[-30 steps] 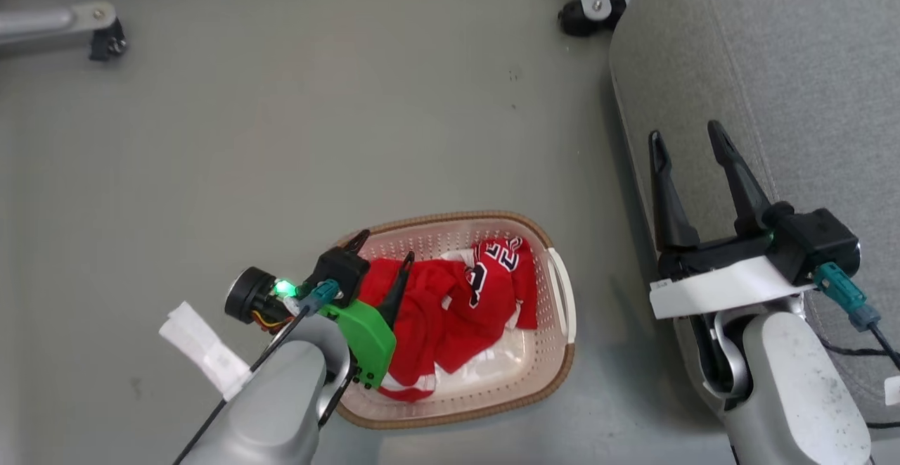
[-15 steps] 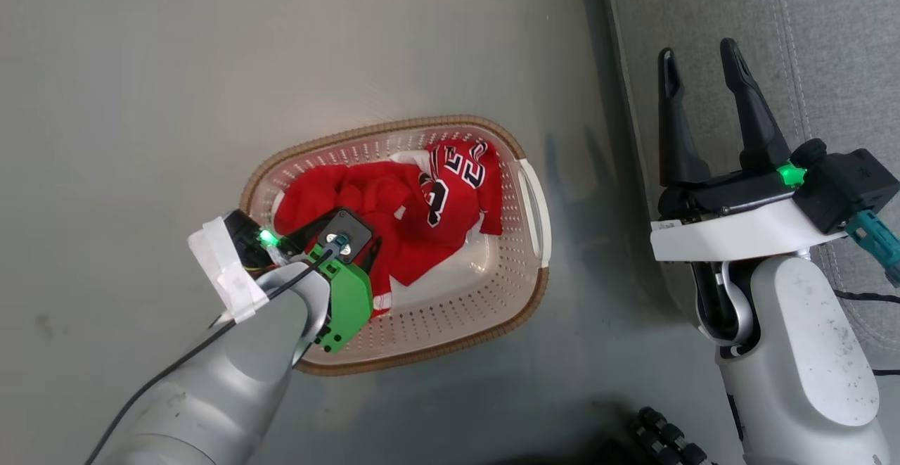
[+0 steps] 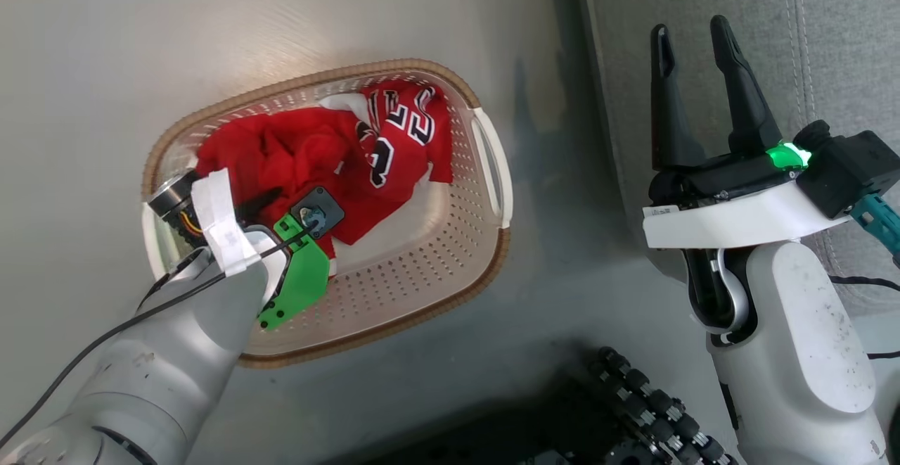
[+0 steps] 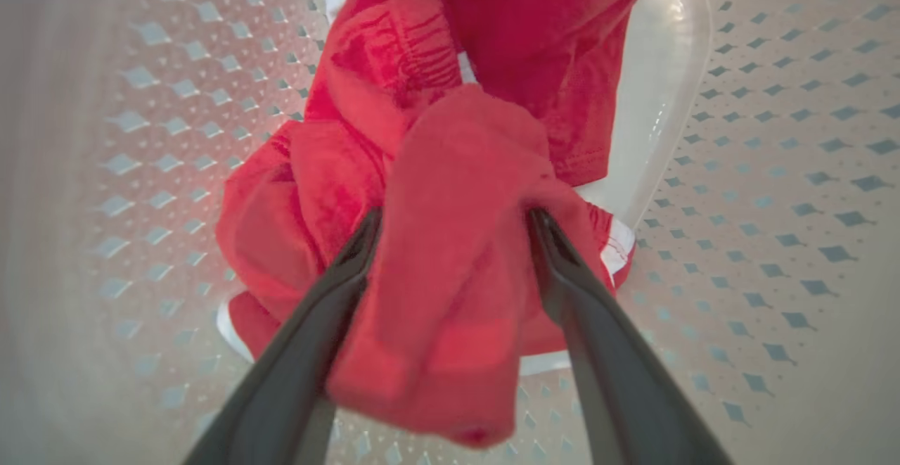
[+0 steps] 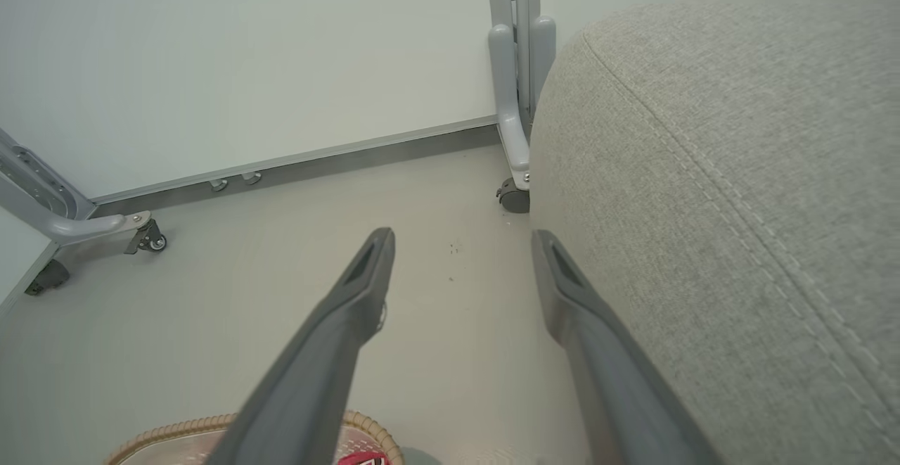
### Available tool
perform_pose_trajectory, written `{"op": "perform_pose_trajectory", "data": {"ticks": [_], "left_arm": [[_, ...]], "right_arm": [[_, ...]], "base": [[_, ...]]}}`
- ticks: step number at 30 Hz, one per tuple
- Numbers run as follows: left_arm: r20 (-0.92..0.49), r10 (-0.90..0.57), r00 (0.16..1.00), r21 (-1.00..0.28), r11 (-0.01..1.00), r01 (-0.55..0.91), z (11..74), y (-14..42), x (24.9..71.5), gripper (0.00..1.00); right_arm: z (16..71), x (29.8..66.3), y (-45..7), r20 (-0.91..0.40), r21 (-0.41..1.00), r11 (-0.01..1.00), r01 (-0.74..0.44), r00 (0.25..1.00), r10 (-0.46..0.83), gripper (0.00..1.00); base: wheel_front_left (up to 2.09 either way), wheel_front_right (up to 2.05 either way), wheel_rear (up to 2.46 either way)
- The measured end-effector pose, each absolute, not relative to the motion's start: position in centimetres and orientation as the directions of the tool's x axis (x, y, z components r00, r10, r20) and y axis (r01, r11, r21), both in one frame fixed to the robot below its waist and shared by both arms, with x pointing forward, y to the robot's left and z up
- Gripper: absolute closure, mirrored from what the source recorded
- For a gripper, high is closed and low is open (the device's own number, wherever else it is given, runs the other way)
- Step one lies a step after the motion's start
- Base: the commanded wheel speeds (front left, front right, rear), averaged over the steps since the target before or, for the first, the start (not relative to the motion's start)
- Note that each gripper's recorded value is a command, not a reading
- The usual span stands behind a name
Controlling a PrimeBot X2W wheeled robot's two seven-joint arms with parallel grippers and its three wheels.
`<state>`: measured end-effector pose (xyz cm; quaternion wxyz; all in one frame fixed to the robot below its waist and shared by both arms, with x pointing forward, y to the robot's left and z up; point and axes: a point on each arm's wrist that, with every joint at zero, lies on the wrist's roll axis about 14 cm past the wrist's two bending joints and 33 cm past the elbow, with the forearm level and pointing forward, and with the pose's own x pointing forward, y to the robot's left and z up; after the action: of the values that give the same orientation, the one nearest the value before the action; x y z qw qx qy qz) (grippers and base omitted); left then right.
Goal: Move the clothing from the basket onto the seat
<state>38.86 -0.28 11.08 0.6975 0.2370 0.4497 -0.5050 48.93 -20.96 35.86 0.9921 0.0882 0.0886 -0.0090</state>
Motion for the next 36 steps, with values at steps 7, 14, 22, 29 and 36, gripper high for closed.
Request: {"op": "perform_pose_trajectory", "data": {"ticks": [7,14,22,29,36], "left_arm": [[-0.906,-0.422,0.005,-0.117,0.263,0.958,9.1,-0.2,37.6,1.00],[-0.890,-0.455,0.023,-0.112,0.267,0.957,9.7,-0.9,38.2,1.00],[-0.767,-0.610,0.198,-0.182,0.503,0.845,14.4,-3.6,41.1,1.00],[-0.672,-0.655,0.345,-0.214,0.619,0.756,19.6,-4.3,42.3,1.00],[-0.550,-0.679,0.486,-0.245,0.688,0.683,25.8,-4.4,43.4,1.00]], "right_arm": [[35.1,48.3,-22.1,-0.207,0.164,0.984,0.068,0.978,-0.034,0.00],[35.9,48.2,-22.6,-0.191,0.155,0.985,0.074,0.981,-0.043,0.00],[38.1,47.8,-22.5,-0.154,0.118,0.991,0.058,0.987,-0.039,0.00],[40.3,46.2,-22.2,-0.130,0.098,0.994,0.053,0.991,-0.040,0.00],[42.2,44.5,-20.7,-0.106,0.100,0.995,0.019,0.994,-0.009,0.00]], "base": [[0.00,0.00,0.00],[0.00,0.00,0.00],[0.00,0.00,0.00],[0.00,0.00,0.00],[0.00,0.00,0.00]]}}
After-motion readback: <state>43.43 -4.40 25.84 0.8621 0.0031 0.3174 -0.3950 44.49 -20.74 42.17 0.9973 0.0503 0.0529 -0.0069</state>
